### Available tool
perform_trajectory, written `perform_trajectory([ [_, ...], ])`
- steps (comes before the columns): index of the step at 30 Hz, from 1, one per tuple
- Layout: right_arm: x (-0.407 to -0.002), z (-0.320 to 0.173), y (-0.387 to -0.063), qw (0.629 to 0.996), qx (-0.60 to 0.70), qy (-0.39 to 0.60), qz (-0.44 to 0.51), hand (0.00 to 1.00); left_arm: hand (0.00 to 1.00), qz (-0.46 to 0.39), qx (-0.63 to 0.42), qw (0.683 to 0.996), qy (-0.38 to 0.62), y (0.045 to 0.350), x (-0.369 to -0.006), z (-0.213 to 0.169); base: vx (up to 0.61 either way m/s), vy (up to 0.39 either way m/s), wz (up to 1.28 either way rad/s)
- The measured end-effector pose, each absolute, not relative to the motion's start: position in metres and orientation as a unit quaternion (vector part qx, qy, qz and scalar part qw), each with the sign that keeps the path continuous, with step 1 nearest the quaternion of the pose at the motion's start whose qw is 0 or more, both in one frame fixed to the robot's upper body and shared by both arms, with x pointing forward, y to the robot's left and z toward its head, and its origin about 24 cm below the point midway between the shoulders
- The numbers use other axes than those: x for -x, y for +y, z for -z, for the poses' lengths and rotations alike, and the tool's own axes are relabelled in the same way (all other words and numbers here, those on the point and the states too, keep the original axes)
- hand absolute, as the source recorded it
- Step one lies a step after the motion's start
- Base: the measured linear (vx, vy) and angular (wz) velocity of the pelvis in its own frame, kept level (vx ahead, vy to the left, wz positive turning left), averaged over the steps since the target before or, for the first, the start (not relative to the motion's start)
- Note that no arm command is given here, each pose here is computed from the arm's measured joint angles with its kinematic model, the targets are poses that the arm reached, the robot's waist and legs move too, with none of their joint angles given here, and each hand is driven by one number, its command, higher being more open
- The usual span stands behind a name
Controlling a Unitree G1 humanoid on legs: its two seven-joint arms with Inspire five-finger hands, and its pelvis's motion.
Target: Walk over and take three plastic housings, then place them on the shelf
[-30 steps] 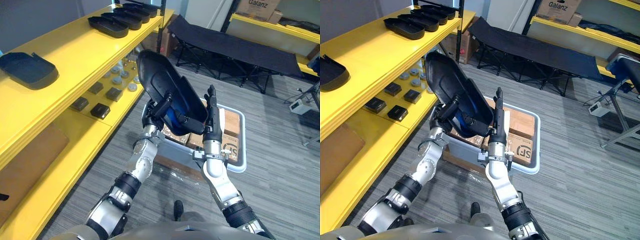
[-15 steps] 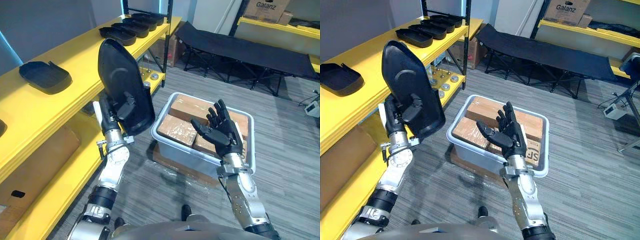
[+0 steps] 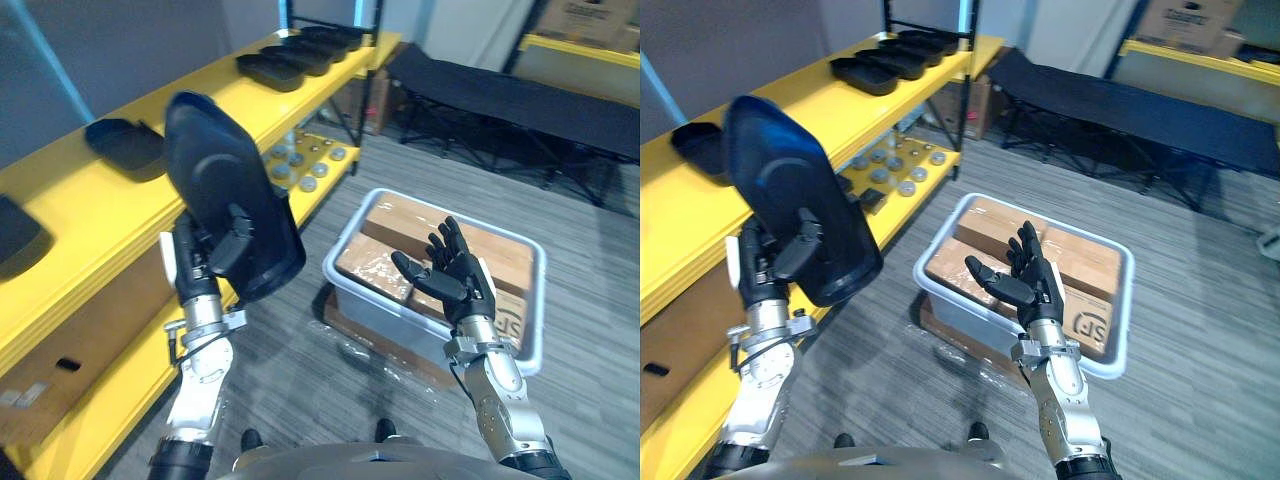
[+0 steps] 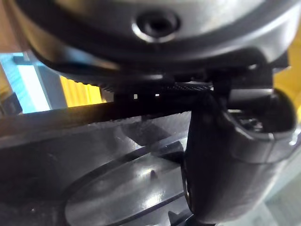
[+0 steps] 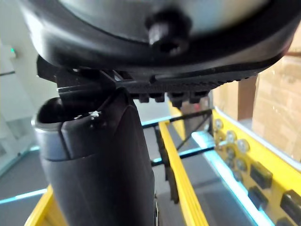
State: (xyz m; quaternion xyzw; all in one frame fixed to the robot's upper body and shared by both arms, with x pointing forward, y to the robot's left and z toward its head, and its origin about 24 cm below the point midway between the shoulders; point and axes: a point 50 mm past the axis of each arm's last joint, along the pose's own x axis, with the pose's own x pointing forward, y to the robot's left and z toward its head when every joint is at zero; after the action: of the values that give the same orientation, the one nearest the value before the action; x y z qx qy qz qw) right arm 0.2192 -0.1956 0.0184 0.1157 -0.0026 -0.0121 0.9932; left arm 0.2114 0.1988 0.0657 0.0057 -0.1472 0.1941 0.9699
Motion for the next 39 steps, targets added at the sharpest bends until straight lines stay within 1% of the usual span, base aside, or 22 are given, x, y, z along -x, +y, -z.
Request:
perform_trajectory([
  [2, -0.224, -0.019, -0.194, 0.993, -0.116, -0.004, 0.013, 1.00, 0.00, -0.199, 0.003, 0.967, -0.162, 0.208, -0.205, -0.072, -0.01, -0.007, 0.67],
  [5, -0.235, -0.022, -0.181, 0.993, -0.119, -0.008, -0.004, 1.00, 0.00, -0.211, 0.000, 0.963, -0.165, 0.221, -0.192, -0.075, -0.03, 0.009, 0.54],
  [9, -0.237, -0.021, -0.163, 0.994, -0.107, -0.005, -0.025, 1.00, 0.00, -0.193, 0.011, 0.968, -0.159, 0.223, -0.179, -0.075, -0.02, 0.017, 0.33],
  [13, -0.239, -0.022, -0.153, 0.994, -0.108, -0.006, -0.033, 1.00, 0.00, -0.168, 0.005, 0.976, -0.135, 0.221, -0.173, -0.068, 0.00, 0.004, 0.03],
  [18, -0.239, -0.022, -0.153, 0.993, -0.111, -0.007, -0.049, 1.00, 0.00, -0.152, 0.006, 0.982, -0.113, 0.217, -0.173, -0.062, 0.00, -0.008, 0.06],
  [23, -0.240, -0.023, -0.157, 0.993, -0.089, -0.010, -0.080, 1.00, 0.00, -0.106, 0.019, 0.990, -0.087, 0.203, -0.182, -0.052, -0.01, -0.009, 0.61],
  [26, -0.246, -0.025, -0.148, 0.990, -0.076, -0.016, -0.115, 1.00, 0.00, -0.125, 0.020, 0.990, -0.070, 0.205, -0.181, -0.045, 0.00, 0.024, 0.25],
  [28, -0.248, -0.027, -0.146, 0.990, -0.060, -0.027, -0.121, 1.00, 0.00, -0.132, 0.019, 0.989, -0.071, 0.207, -0.180, -0.045, -0.01, 0.013, 0.19],
  [31, -0.248, -0.034, -0.147, 0.989, -0.063, -0.060, -0.118, 1.00, 0.00, -0.129, 0.010, 0.989, -0.074, 0.211, -0.181, -0.047, -0.03, 0.005, 0.50],
  [32, -0.245, -0.035, -0.151, 0.990, -0.065, -0.068, -0.101, 1.00, 0.00, -0.105, -0.001, 0.991, -0.082, 0.210, -0.186, -0.052, -0.04, -0.034, 0.96],
  [35, -0.237, -0.033, -0.159, 0.993, -0.074, -0.068, -0.064, 1.00, 0.00, -0.062, -0.003, 0.992, -0.106, 0.201, -0.198, -0.061, -0.03, -0.072, 0.82],
  [39, -0.236, -0.033, -0.158, 0.992, -0.078, -0.070, -0.066, 1.00, 0.00, -0.045, -0.001, 0.992, -0.120, 0.196, -0.204, -0.066, 0.01, -0.045, 0.07],
])
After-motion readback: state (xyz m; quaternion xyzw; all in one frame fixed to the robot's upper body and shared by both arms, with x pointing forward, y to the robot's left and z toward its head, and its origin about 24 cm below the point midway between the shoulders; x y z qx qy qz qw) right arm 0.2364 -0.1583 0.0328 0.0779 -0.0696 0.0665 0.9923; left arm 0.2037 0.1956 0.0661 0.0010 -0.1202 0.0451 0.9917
